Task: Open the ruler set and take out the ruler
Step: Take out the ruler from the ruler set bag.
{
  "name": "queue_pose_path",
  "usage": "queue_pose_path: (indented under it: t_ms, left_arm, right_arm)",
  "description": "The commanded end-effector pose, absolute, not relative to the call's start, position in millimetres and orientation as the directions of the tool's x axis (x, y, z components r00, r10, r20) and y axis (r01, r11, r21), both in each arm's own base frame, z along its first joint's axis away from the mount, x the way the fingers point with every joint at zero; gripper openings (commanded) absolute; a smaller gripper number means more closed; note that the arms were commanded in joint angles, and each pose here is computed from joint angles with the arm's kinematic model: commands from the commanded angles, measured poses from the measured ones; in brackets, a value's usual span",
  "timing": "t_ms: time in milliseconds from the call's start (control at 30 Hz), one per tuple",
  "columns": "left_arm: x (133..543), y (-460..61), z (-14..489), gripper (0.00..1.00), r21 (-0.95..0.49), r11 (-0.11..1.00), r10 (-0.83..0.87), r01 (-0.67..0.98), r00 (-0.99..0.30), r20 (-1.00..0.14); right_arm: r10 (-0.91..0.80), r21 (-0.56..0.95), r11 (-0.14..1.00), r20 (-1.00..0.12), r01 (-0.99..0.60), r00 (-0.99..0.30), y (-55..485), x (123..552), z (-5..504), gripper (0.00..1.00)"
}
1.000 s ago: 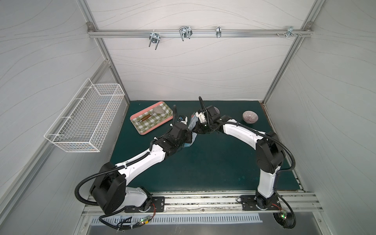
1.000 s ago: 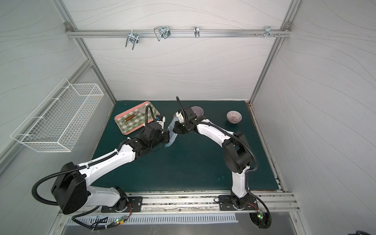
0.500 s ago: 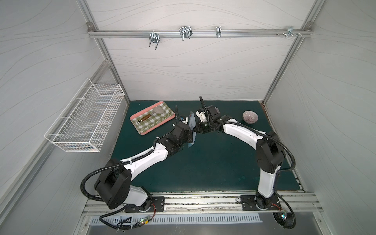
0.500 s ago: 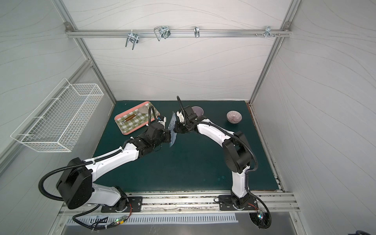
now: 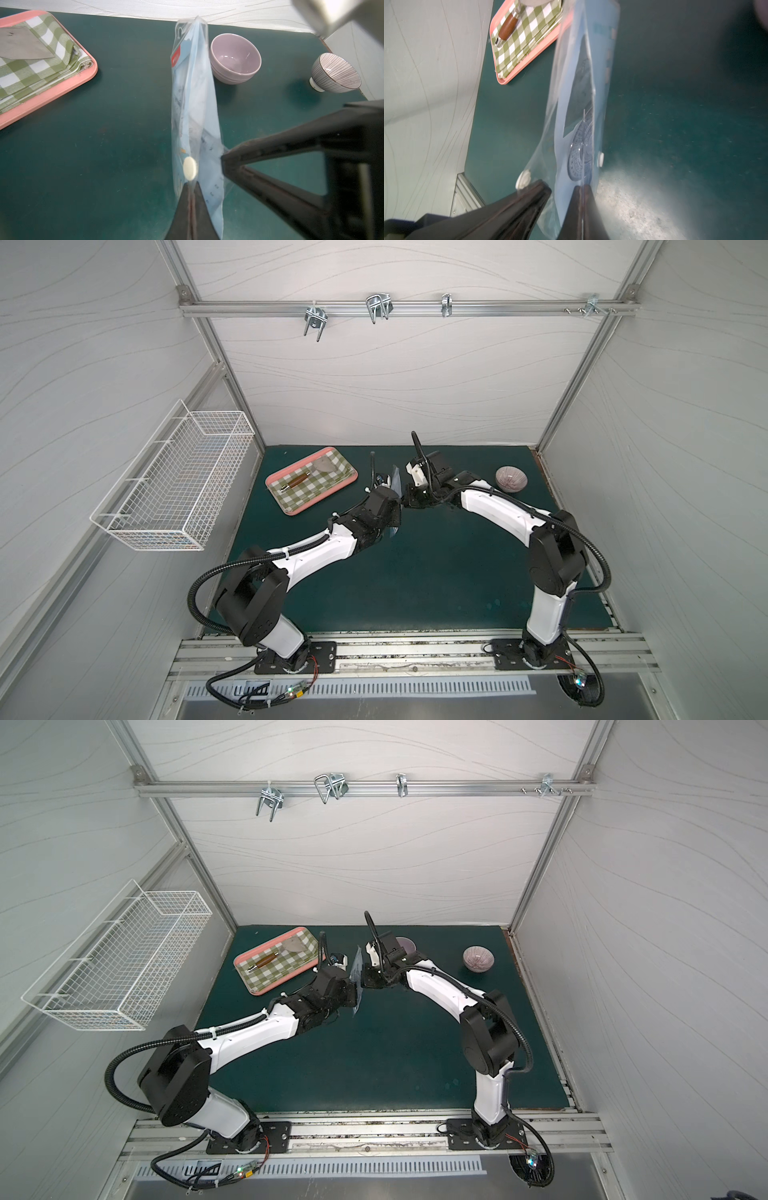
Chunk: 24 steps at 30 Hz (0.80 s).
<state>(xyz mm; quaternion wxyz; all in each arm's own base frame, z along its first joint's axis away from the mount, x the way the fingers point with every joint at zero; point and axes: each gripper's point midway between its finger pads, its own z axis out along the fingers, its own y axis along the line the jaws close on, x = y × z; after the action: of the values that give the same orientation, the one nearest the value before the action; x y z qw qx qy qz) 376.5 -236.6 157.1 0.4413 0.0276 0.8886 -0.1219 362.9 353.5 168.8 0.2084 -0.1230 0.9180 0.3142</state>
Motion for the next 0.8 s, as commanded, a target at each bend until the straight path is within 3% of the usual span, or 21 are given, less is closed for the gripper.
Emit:
queue_pose_path:
  t_ms: [0, 767]
  left_arm:
    - [393.3, -243.7, 186.3, 0.0, -0.247, 0.96, -0.139, 0.135, -0.534, -0.834]
    - [397.7, -226.1, 180.8, 0.0, -0.218, 0.969, -0.12, 0.116, -0.55, -0.826]
  right_arm:
    - [-0.076, 0.509, 0.785, -0.489, -0.355, -0.869, 335.7, 363.2, 187.7, 0.01]
    - [0.016, 0.62, 0.69, -0.528, -0.373, -0.849, 286.3, 342.4, 255.1, 0.02]
